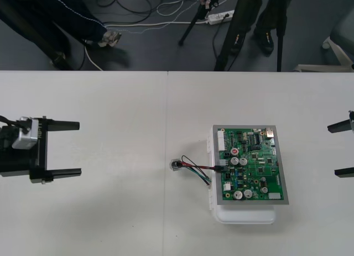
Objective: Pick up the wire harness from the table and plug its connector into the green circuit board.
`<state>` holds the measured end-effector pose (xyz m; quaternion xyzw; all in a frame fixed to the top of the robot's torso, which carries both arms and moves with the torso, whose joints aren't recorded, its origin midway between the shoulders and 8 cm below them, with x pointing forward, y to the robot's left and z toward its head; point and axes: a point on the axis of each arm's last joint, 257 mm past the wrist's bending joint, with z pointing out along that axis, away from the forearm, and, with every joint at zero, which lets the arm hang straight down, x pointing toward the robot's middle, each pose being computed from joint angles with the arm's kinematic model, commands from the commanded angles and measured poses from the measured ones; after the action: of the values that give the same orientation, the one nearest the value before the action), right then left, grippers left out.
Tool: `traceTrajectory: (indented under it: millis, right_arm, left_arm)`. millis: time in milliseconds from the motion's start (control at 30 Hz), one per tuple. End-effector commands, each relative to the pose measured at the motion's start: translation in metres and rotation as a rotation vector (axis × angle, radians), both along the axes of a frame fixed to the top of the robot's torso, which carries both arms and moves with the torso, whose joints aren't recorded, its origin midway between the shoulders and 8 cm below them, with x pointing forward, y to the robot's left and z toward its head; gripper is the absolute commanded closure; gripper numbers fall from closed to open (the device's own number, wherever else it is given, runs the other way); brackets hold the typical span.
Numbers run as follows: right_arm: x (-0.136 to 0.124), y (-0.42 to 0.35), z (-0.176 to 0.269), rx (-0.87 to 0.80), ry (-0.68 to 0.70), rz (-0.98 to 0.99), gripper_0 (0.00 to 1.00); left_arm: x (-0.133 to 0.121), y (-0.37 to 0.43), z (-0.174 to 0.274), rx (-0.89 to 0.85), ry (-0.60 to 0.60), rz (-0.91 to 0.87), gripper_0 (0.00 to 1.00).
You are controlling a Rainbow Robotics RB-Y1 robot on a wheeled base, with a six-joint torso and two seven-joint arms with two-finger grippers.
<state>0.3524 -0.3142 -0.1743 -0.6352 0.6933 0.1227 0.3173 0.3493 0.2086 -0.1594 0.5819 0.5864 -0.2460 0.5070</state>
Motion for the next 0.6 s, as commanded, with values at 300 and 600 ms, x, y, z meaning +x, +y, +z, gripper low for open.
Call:
traceTrajectory:
  millis: [300,600]
  right_arm:
    - [-0.023,-0.001,0.05,0.054,-0.037,0.129,0.0]
    - [-0.039,0.0,0.055,0.071,-0.128,0.249,0.0]
  left_arm:
    - [-0.058,0.024,0.038,0.053,0.11,-0.171,0.0]
    - [-0.071,0.031,0.05,0.075,0.132,-0.222,0.0]
